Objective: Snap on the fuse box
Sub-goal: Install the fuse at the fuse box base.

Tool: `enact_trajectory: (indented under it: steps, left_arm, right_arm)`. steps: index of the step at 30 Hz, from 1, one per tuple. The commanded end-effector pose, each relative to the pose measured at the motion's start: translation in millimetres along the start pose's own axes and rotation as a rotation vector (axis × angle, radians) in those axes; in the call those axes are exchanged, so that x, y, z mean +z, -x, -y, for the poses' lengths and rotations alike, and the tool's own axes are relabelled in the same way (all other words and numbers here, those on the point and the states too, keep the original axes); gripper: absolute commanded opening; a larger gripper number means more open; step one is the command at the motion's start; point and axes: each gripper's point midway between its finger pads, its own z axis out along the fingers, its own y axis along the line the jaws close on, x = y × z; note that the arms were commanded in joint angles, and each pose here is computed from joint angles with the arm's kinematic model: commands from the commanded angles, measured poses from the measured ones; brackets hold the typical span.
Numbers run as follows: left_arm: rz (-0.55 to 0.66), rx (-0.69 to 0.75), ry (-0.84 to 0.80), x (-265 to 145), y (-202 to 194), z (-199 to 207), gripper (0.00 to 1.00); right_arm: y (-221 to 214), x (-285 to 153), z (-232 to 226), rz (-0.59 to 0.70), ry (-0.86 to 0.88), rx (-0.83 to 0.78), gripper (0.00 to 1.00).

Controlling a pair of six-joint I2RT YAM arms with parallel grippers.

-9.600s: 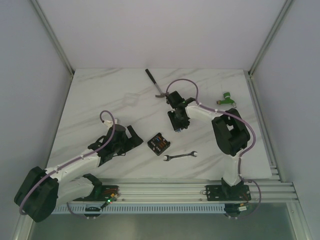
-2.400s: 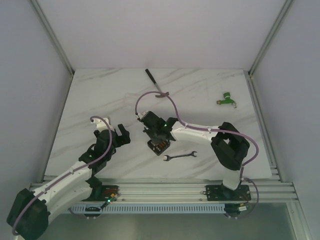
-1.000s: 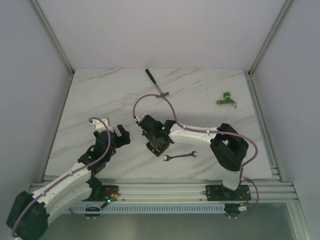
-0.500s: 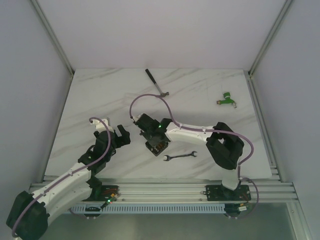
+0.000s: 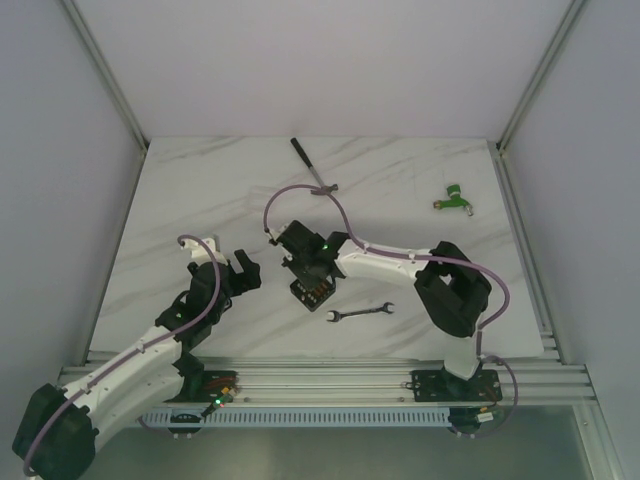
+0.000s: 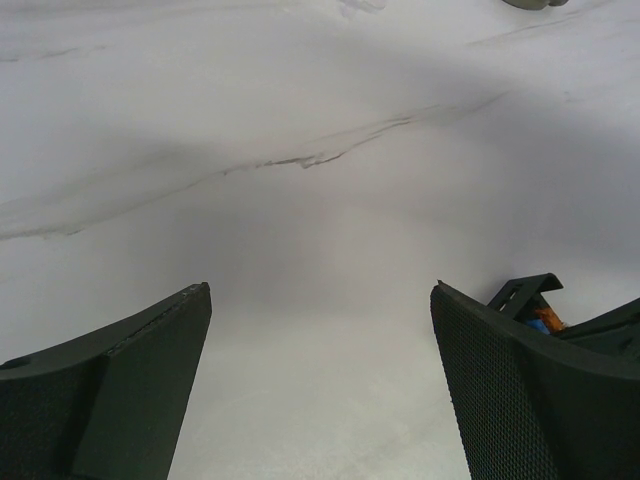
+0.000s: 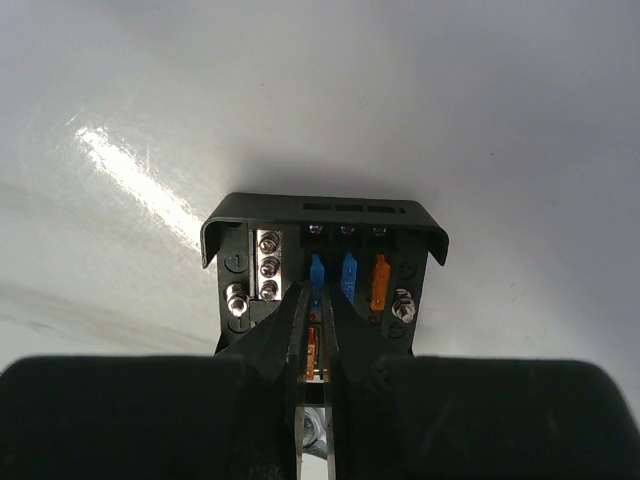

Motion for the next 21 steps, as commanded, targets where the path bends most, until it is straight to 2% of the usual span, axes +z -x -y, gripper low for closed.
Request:
enact_trajectory:
  steps: [1, 9, 16, 21]
  left_arm:
    - [0.013, -0.023, -0.014, 0.2, 1.3, 1.4, 1.00]
    - [0.008, -0.029, -0.018, -0.1, -0.3, 1.9, 1.00]
    - [0.005, -0.037, -0.020, -0.4, -1.6, 2.1, 1.00]
    - [0.002, -0.044, -0.036, -1.2, -0.9, 5.5, 1.00]
  right_arm:
    - [-127.2, 29.3, 21.6, -0.428, -0.035, -0.049, 0.00]
    - [-107.8, 59.6, 15.2, -0.439, -0.040, -0.081, 0.00]
    - [-125.1, 69.0, 22.0, -0.509, -0.082, -0.090, 0.00]
    - [-94.0, 48.4, 9.7, -0.390, -0.032, -0.073, 0.01]
